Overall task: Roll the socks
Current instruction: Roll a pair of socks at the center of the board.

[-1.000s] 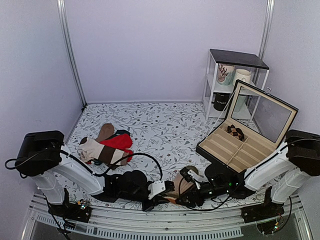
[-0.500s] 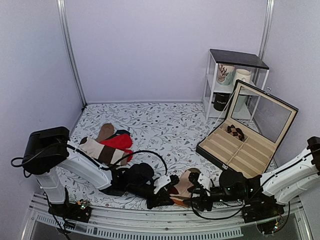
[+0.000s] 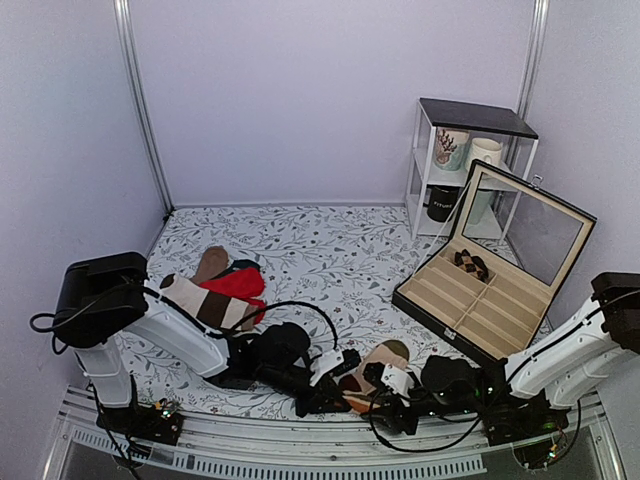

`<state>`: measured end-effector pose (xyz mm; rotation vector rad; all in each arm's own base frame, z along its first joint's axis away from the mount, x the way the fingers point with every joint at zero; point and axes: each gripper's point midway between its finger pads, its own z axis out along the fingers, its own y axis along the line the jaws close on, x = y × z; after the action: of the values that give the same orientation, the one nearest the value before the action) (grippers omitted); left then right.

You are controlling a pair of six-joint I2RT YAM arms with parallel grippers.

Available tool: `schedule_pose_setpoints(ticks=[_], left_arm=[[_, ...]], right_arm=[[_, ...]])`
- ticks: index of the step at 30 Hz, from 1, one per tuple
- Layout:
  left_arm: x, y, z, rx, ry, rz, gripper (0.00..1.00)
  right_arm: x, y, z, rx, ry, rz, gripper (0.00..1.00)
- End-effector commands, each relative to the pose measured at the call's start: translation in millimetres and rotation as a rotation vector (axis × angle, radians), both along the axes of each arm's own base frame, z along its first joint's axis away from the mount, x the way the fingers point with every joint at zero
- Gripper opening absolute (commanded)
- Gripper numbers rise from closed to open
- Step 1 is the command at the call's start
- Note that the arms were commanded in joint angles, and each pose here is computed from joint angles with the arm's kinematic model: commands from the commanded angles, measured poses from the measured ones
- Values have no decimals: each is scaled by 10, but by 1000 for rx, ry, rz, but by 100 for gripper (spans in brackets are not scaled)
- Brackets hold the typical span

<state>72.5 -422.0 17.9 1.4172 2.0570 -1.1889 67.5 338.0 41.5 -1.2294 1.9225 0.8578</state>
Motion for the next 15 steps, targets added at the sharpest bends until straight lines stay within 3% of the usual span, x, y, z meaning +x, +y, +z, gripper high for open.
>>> schedule_pose_setpoints(ticks=[1,5,6,8,15], left_arm=[[-285,758,-884,395,148,2,0],[-215,778,-888,403,112,30,0],[-179,775,-865,397,92,41,3],[-95,753,-779,372,42,65,24],[248,494,-59,148,-264,123,39]], right_arm=[[-20,65,-53,3,48,-33,36],[19,29,-161,-32,75,-79,20],[32,-1,-189,-38,87,-97,18],[55,-84,-241,-40,136,-136,15],[80,-374,-408,-31,353,-237,14]])
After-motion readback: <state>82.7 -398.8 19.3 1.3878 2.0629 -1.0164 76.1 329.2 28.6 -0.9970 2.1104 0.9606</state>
